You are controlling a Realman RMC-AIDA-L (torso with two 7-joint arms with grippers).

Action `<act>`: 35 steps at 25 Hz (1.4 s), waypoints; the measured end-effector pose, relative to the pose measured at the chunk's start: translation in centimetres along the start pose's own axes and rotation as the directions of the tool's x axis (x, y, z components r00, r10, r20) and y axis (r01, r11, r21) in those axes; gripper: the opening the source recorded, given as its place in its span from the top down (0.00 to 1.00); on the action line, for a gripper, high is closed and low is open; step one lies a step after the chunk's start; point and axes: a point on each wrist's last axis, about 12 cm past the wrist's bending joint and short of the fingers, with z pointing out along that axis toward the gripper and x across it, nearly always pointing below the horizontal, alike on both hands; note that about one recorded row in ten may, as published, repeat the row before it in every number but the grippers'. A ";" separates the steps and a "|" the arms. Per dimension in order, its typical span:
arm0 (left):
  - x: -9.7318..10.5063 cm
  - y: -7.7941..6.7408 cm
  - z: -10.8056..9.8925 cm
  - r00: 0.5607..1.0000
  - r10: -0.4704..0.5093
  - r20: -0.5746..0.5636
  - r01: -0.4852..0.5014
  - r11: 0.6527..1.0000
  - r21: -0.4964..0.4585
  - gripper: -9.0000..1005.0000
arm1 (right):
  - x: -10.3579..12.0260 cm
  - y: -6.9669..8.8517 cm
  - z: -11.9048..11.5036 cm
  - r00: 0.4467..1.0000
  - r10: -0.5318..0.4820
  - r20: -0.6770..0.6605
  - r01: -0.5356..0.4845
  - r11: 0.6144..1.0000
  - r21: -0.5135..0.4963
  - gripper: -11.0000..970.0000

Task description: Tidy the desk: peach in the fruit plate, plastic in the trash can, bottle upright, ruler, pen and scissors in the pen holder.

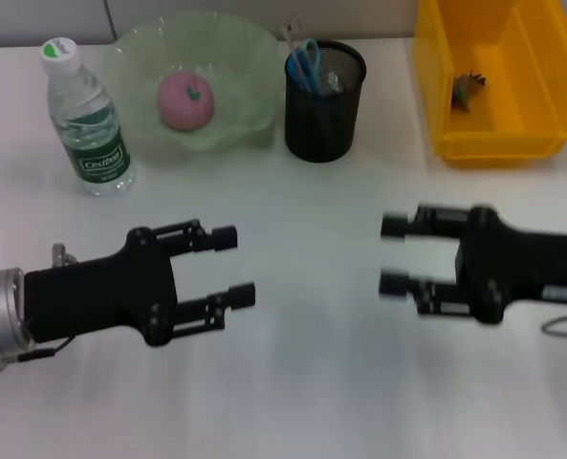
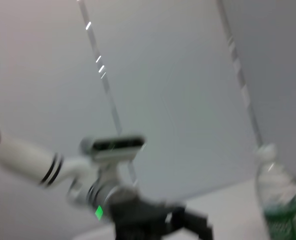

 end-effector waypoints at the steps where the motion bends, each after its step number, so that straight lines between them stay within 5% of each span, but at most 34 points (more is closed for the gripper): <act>1: 0.1 -0.1 -0.1 1.000 -0.011 -0.020 0.011 1.000 0.019 0.32 | 0.2 0.1 0.0 1.000 0.000 -0.023 0.000 1.000 -0.011 0.31; 7: 0.5 -0.3 0.2 0.997 -0.026 -0.076 0.031 0.998 0.063 0.32 | 1.2 0.1 0.4 0.994 -0.009 -0.108 0.007 1.000 -0.016 0.31; 35: 0.6 -0.4 0.1 0.994 -0.014 -0.111 0.025 0.995 0.095 0.32 | 1.5 0.3 1.1 0.994 -0.028 -0.106 0.025 0.999 -0.028 0.31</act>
